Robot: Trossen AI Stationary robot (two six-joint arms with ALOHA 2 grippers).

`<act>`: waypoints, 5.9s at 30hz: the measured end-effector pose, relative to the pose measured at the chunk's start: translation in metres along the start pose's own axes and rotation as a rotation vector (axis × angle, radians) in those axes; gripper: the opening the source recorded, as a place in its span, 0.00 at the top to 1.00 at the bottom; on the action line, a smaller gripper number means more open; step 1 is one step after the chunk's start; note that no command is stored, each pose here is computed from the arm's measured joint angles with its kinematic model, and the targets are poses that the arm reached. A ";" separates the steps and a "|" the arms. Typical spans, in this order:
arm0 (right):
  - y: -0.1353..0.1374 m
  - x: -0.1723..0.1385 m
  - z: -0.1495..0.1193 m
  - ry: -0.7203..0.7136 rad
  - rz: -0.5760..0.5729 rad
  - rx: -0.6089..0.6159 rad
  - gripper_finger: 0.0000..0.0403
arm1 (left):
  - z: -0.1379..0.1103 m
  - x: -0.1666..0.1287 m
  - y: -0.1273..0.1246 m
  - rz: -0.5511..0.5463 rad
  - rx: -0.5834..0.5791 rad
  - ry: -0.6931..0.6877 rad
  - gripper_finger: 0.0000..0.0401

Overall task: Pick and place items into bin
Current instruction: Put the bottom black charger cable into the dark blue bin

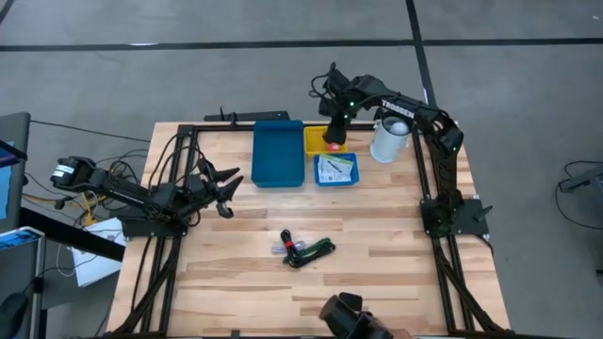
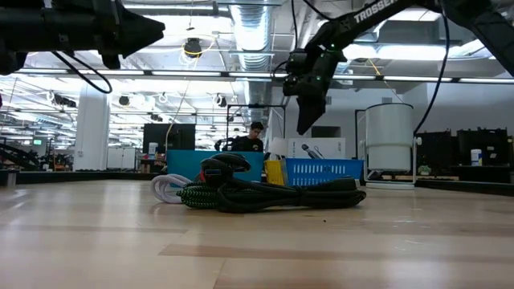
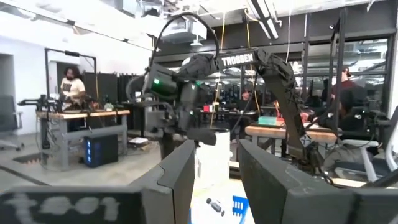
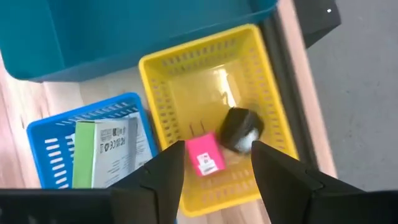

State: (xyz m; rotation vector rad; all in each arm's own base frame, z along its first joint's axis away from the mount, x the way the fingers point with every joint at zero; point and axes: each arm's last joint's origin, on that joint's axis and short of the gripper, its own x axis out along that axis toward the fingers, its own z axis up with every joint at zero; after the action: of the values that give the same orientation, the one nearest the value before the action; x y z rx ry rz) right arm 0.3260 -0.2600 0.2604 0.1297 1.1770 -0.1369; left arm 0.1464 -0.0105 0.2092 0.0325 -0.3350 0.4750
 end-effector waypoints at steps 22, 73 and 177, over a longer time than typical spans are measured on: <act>0.144 -0.070 0.010 0.033 0.089 0.055 0.58 | 0.011 -0.001 -0.002 -0.102 0.174 -0.130 0.72; 0.412 0.089 -0.013 0.179 0.010 -0.069 0.62 | 0.044 -0.007 -0.008 -0.311 0.133 0.400 0.72; 0.172 -0.025 0.094 -0.590 -0.197 0.130 0.80 | 0.042 -0.009 -0.011 -0.398 0.044 0.437 0.72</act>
State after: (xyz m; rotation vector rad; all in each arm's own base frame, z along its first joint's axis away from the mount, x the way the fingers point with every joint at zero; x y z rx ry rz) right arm 0.4317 -0.1056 0.3245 0.0782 0.5886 -0.3977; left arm 0.1306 -0.0291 0.2467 0.0362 0.1129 0.0863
